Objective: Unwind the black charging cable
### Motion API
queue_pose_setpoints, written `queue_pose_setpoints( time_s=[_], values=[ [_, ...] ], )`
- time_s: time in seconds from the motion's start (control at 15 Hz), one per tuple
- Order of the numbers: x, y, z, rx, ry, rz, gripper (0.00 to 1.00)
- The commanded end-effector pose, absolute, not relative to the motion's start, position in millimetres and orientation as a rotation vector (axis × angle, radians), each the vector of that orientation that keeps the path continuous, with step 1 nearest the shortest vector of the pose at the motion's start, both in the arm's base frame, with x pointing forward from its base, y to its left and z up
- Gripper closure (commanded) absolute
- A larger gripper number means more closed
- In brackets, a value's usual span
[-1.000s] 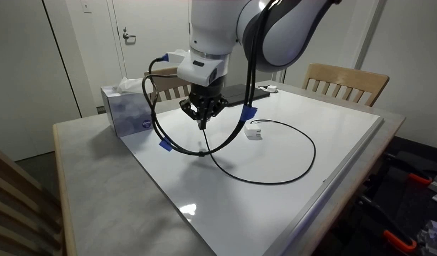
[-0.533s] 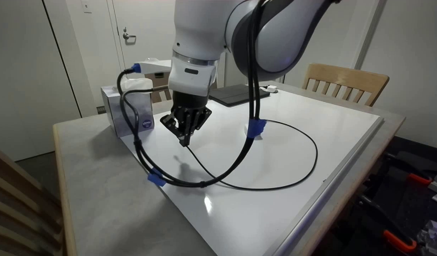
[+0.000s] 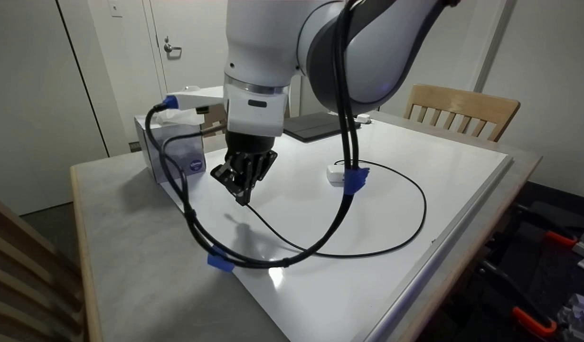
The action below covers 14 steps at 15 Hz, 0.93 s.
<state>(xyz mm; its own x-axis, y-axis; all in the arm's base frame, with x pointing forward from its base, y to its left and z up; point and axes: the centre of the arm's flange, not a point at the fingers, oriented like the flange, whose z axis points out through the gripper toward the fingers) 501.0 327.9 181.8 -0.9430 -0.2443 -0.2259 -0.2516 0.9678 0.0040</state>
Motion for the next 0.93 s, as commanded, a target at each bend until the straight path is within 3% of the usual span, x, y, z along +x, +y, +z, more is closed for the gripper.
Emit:
queue_pose_setpoints(
  time_s=[0.0, 0.6, 0.67, 0.73, 0.87],
  values=[
    [501.2, 353.3, 174.1, -0.658, 2.892, 0.095, 0.99],
    [492.8, 398.2, 168.5, -1.195, 2.737, 0.068, 0.99],
    [495.1, 396.2, 168.4, -1.184, 2.756, 0.047, 0.72],
    [497.2, 391.1, 168.2, -1.152, 2.762, 0.013, 0.7],
    [499.3, 382.7, 171.7, -1.094, 2.771, -0.032, 0.57]
  ],
)
